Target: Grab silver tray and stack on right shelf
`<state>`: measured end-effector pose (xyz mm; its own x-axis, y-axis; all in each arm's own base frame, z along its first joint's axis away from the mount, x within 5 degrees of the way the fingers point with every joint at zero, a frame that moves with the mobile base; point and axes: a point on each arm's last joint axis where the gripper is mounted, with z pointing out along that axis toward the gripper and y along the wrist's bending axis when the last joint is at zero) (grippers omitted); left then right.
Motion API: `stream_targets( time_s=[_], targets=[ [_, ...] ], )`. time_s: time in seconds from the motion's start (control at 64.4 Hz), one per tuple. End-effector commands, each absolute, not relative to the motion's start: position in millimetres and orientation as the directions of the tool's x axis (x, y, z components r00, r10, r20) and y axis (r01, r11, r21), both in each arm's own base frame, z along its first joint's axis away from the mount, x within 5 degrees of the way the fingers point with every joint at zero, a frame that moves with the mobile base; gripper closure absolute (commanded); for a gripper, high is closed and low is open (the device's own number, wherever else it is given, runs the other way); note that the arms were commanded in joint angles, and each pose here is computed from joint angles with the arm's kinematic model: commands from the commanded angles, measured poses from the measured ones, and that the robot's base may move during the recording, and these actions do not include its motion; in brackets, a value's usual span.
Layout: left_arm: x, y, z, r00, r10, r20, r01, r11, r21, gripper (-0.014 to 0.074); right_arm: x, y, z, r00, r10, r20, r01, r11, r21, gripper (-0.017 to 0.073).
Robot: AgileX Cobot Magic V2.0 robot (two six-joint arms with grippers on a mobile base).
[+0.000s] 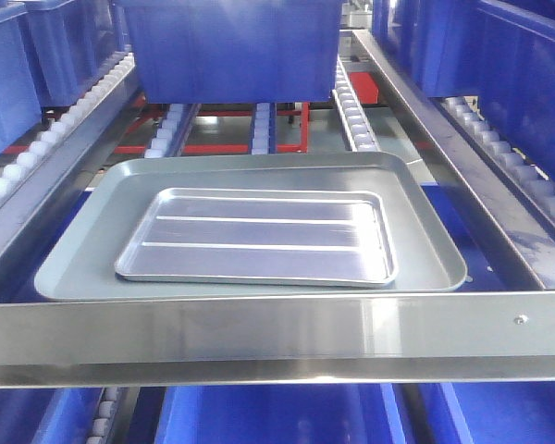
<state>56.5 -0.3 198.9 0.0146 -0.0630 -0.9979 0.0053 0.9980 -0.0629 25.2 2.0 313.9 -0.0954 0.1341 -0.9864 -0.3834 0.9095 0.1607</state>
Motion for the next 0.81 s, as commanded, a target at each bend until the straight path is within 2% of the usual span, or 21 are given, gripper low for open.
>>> stream_targets(
  time_s=[0.0, 0.171, 0.419, 0.606, 0.792],
  targets=[
    [56.1, -0.1, 200.8, 0.091, -0.072, -0.993, 0.009, 0.997, -0.072, 0.0694, 23.1, 1.4, 330.8, 0.008, 0.146, -0.989, -0.405, 0.905, 0.131, 0.0503],
    [56.1, -0.1, 200.8, 0.091, -0.072, -0.993, 0.009, 0.997, -0.072, 0.0694, 23.9, 0.5, 330.2, 0.02, 0.129, -0.991, -0.373, 0.921, 0.112, 0.0503],
    [56.1, -0.1, 200.8, 0.091, -0.072, -0.993, 0.009, 0.997, -0.072, 0.0694, 36.1, 6.0, 300.0, 0.065, -0.027, -0.998, -0.16, 0.986, -0.037, 0.0503],
    [56.1, -0.1, 200.8, 0.091, -0.072, -0.993, 0.009, 0.997, -0.072, 0.0694, 44.6, -0.9, 246.8, 0.153, -0.017, -0.988, 0.025, 1.0, -0.013, 0.0503],
    [56.1, -0.1, 200.8, 0.091, -0.072, -0.993, 0.009, 0.997, -0.072, 0.0694, 53.4, -3.1, 215.2, 0.149, 0.024, -0.989, 0.051, 0.998, 0.032, 0.0503]
  ],
)
